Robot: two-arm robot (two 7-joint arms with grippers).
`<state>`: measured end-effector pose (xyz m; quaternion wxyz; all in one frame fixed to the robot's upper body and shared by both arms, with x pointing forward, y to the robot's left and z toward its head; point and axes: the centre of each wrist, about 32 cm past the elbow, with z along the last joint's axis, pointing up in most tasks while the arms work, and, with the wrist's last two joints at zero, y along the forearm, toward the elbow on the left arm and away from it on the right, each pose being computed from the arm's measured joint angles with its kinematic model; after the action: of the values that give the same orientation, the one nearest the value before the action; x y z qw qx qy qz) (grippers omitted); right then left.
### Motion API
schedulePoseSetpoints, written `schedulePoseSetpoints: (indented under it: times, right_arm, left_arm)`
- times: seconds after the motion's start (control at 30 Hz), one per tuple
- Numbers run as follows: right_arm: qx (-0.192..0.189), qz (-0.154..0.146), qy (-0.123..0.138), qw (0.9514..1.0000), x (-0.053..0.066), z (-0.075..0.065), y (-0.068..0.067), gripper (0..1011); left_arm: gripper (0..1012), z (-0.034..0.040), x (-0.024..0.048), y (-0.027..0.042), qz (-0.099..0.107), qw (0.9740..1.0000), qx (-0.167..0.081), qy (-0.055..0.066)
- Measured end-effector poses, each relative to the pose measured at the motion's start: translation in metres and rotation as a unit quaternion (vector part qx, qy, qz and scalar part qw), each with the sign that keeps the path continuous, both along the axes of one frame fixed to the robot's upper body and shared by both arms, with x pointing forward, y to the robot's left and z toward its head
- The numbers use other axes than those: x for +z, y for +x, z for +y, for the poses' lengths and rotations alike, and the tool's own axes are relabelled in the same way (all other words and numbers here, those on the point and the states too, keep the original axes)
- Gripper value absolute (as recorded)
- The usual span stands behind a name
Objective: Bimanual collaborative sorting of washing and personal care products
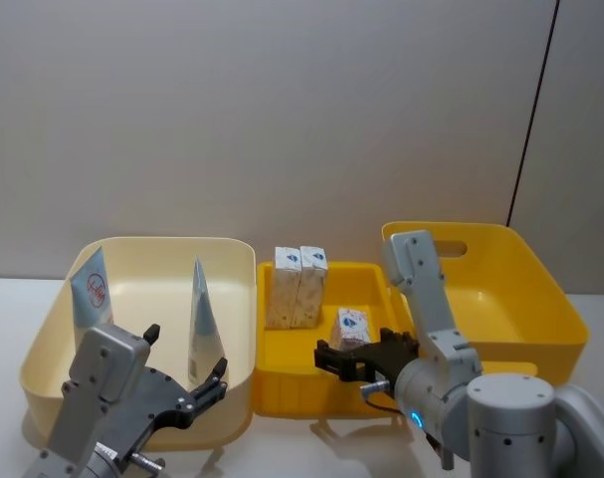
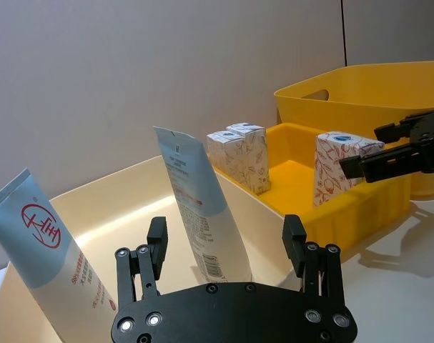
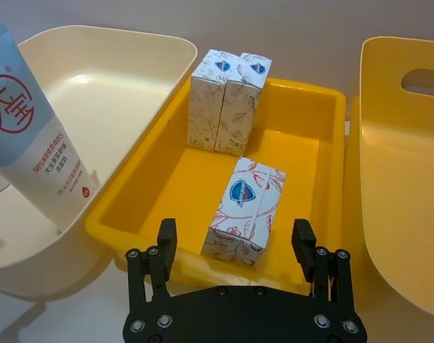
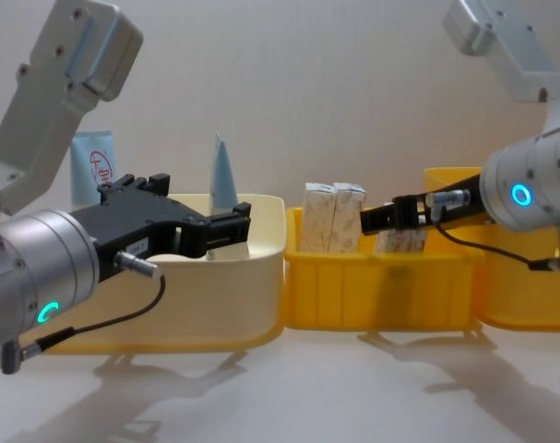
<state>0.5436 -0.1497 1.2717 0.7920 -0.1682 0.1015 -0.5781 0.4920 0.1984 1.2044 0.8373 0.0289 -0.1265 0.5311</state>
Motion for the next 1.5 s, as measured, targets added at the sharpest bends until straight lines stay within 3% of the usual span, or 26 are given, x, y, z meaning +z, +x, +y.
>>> schedulePoseSetpoints:
  times: [0.53,0.83,0.9,1.17,1.5]
  right_arm:
    - [0.002,-0.008,-0.002,1.0000,-0.002,0.002,0.013,999]
    - [0.001,-0.011,-0.002,0.9999,-0.002,0.002,0.016,797]
    - [0.001,-0.012,-0.002,0.9999,-0.003,0.002,0.016,701]
    - [0.001,-0.013,-0.002,0.9999,-0.003,0.003,0.018,480]
    - [0.001,-0.013,-0.002,0.9999,-0.003,0.003,0.018,434]
  left_arm:
    - [1003,0.0000,0.0000,0.0000,0.000,1.0000,0.000,0.000]
    - [1003,0.0000,0.0000,0.0000,0.000,1.0000,0.000,0.000]
    - [1004,0.0000,0.0000,0.0000,0.000,1.0000,0.000,0.000]
    - [1003,0.0000,0.0000,0.0000,0.000,1.0000,0.000,0.000]
    - [1003,0.0000,0.0000,0.0000,0.000,1.0000,0.000,0.000]
